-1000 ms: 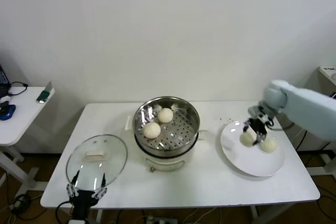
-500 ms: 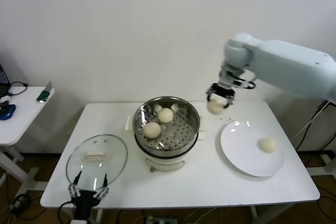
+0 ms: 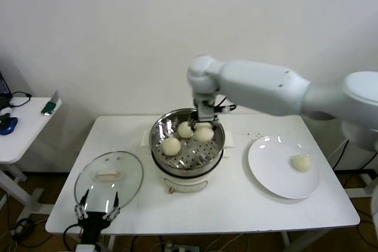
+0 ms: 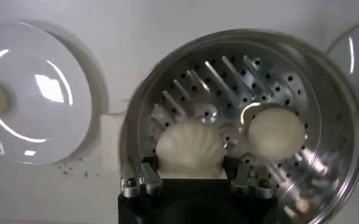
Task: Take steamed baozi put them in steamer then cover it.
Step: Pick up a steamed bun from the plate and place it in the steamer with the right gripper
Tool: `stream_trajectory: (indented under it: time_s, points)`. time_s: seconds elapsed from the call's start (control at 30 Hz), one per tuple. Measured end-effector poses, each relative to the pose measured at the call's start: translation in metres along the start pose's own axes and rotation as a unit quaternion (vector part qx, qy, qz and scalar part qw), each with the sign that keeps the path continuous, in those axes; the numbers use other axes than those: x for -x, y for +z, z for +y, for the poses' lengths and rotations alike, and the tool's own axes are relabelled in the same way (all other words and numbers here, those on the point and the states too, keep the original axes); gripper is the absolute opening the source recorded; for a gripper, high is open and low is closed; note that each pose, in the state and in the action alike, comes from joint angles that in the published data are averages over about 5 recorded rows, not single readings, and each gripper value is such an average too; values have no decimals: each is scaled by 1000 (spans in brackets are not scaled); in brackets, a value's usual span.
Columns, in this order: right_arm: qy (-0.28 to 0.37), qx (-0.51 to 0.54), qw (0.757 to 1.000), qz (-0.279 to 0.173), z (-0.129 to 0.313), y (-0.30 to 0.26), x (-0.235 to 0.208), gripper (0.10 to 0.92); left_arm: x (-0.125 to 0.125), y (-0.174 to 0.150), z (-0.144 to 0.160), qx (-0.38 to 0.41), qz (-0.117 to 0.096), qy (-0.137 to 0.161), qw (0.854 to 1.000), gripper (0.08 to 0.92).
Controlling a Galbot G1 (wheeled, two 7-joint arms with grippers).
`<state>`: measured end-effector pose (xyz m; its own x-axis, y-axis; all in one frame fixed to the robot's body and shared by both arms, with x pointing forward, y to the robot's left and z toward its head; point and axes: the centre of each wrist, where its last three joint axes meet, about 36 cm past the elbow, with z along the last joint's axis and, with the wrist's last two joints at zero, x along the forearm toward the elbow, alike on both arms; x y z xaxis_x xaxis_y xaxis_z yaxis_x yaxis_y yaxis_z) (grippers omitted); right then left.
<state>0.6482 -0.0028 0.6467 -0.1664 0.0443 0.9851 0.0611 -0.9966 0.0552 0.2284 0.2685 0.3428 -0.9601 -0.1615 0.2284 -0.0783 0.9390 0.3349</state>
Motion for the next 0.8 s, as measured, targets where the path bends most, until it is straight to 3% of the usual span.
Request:
stream_trajectory:
  time_s: [0.33,0.8]
  points:
    - [-5,-61,998,-24,-43,-28,33,696,-4,9,4,-2,7,1,1000,823]
    - [-18,-79,996,-37,-50,-45,49,723,-6,14,2,-4,13,3,1000,823]
